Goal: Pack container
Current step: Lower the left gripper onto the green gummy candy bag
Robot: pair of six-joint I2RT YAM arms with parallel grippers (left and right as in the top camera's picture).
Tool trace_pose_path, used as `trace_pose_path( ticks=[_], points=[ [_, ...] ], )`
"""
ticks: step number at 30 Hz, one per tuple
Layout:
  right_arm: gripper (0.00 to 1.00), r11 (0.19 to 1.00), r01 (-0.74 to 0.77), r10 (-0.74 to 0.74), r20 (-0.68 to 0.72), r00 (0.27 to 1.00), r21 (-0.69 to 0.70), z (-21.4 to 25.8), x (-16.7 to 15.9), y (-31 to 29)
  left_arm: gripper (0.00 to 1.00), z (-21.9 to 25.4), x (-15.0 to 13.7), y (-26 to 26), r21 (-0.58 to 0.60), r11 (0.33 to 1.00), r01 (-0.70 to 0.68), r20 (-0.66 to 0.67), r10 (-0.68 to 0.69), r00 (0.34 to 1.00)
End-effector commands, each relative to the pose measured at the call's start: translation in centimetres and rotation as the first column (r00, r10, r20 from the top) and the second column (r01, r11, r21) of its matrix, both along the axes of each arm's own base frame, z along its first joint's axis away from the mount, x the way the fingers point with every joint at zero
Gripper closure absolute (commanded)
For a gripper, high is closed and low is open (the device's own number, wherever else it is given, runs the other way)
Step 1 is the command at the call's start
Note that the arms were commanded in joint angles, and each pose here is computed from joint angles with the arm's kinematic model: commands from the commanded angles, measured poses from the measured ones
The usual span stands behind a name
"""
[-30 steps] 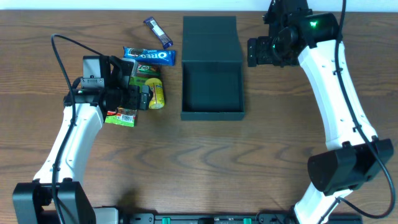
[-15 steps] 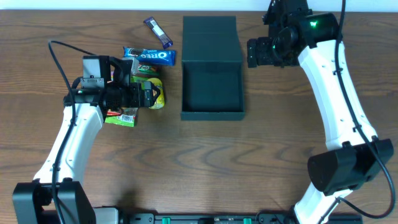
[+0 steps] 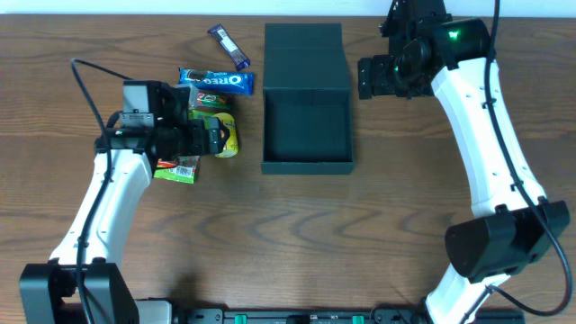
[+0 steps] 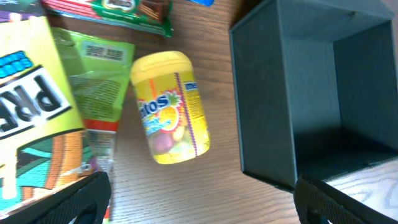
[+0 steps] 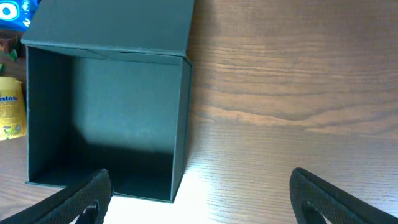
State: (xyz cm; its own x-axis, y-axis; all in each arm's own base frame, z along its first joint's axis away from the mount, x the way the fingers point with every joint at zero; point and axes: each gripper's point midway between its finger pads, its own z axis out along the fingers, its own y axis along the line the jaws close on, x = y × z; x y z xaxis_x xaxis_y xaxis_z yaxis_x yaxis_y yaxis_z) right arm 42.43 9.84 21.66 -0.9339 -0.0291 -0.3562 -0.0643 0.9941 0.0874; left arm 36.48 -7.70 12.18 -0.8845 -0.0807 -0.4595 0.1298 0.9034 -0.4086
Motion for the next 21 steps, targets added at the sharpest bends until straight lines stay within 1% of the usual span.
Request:
trace_pose_path(
  ticks=[1, 5, 9, 14, 19, 21],
  points=[
    [0.09, 1.000, 0.005, -0.005, -0.005, 1.000, -0.002, -0.1, 0.0, -0.3, 0.04, -0.1, 0.3, -1.2, 0.013, 1.000, 0.020, -0.004, -0.020, 1.000],
    [0.09, 1.000, 0.005, -0.005, -0.006, 1.000, -0.002, -0.1, 0.0, -0.3, 0.05, -2.4, 0.4, -0.8, 0.125, 0.992, 0.007, -0.046, -0.001, 0.999],
    [0.09, 1.000, 0.005, -0.005, -0.006, 1.000, -0.002, -0.1, 0.0, -0.3, 0.05, -3.8, 0.5, -0.6, 0.139, 0.990, 0.008, -0.079, 0.003, 0.997],
    [0.09, 1.000, 0.005, -0.005, -0.007, 1.000, -0.002, -0.1, 0.0, -0.3, 0.05, -6.4, 0.9, 0.2, 0.188, 0.982, -0.003, -0.120, 0.026, 0.992],
    [0.09, 1.000, 0.005, -0.005, -0.007, 1.000, -0.002, -0.1, 0.0, -0.3, 0.04, -6.9, 1.5, 3.0, 0.333, 0.940, -0.067, -0.097, 0.105, 0.990],
    [0.09, 1.000, 0.005, -0.005, -0.007, 1.000, -0.002, -0.1, 0.0, -0.3, 0.04, -7.0, 1.6, 4.2, 0.396, 0.913, -0.095, -0.082, 0.139, 0.987]
  ],
)
